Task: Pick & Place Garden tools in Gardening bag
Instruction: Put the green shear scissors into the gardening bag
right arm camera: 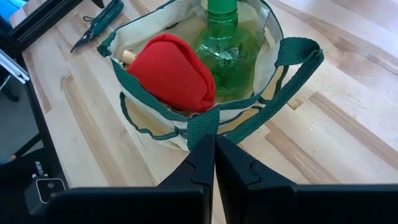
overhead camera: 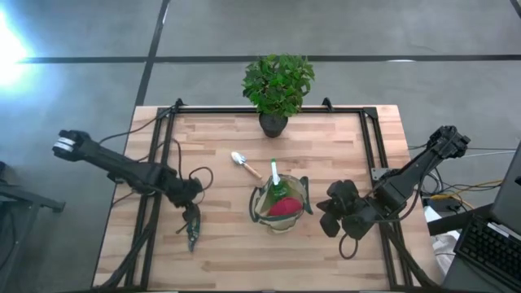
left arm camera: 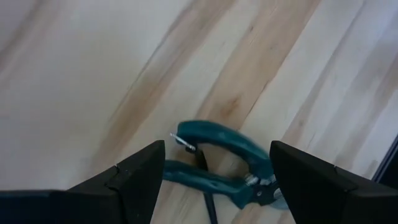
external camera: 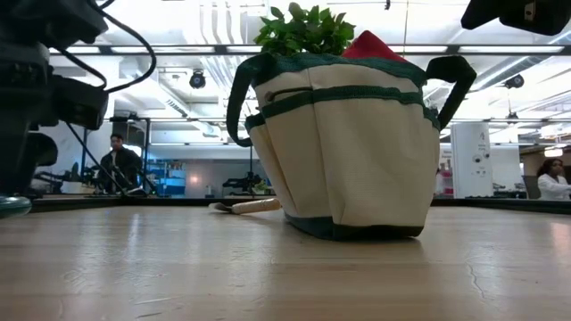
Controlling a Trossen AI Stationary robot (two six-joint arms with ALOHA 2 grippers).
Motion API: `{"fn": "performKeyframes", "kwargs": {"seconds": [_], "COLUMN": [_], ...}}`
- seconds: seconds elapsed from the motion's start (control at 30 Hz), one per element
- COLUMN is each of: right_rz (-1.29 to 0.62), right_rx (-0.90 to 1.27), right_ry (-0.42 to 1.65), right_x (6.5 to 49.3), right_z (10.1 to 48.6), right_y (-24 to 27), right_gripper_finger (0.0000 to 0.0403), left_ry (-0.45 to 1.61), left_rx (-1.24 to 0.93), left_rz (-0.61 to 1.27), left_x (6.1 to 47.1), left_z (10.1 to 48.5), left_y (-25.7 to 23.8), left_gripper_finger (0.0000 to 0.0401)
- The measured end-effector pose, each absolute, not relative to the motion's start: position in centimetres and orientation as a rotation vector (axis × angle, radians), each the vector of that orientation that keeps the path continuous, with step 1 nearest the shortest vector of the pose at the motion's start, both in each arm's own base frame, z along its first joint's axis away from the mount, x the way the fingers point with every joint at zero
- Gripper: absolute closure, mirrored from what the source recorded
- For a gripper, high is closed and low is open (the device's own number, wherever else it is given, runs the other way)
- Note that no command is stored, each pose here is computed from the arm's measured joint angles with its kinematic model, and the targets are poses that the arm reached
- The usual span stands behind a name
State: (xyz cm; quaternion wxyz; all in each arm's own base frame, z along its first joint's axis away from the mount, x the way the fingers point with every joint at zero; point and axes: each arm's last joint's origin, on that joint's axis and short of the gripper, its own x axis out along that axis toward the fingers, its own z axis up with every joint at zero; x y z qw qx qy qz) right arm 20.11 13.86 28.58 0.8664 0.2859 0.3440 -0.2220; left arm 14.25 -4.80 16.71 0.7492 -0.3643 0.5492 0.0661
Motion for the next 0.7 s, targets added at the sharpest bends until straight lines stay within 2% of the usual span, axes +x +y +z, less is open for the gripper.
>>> {"fn": "performKeyframes", "kwargs": {"seconds": [0.53, 0.7], "right_rz": [-0.464, -0.464], "right_rx": [0.606, 0.604], "right_ry": [0.716, 0.717], "right_x": [20.1, 20.1], "right_z": [28.6, 28.6], "right_y": [13.9, 13.9], "right_gripper_finger": [0.0394, 0.0394], "left_ry": [1.23, 1.205], "left_rx": [-0.808, -0.832], "left_rz": [0.111, 0.05], "left_x": [15.0, 15.5], "left_z": [15.9, 16.1], "left_y": [-6.4, -7.1], "left_gripper_finger": [0.011, 0.011]}}
